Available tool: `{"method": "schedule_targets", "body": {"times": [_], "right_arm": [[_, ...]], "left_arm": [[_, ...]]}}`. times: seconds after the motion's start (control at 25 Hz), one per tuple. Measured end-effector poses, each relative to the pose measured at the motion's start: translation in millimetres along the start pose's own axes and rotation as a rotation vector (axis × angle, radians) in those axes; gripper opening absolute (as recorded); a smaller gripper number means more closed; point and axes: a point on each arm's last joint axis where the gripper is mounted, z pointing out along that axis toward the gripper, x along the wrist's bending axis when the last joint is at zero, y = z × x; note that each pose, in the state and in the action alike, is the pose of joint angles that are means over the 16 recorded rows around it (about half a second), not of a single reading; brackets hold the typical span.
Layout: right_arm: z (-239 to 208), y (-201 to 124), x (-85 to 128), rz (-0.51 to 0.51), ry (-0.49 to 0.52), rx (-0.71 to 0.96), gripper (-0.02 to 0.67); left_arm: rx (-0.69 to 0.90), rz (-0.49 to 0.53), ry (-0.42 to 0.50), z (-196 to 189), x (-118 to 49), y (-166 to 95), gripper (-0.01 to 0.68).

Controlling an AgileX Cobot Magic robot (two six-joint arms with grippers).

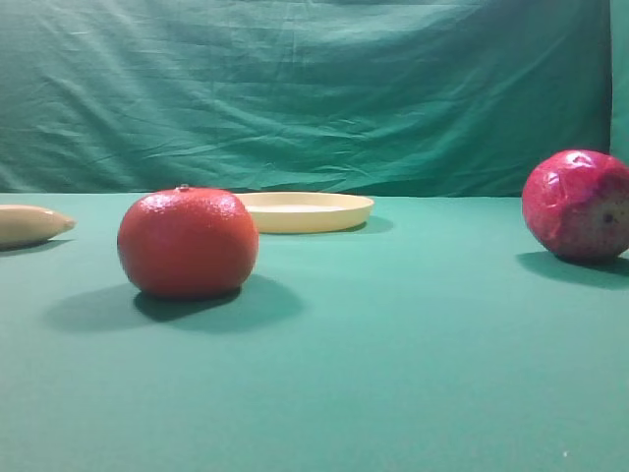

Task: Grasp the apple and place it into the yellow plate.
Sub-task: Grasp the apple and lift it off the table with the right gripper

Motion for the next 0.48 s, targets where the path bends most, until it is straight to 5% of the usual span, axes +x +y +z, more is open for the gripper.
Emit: {"method": "schedule_targets", "body": {"times": [0.48], "right_arm": [[0.0, 0.0, 0.0, 0.000, 0.000, 0.000, 0.000]], "left_arm": [[0.000, 0.000, 0.000, 0.0, 0.0, 0.0, 0.157]]}}
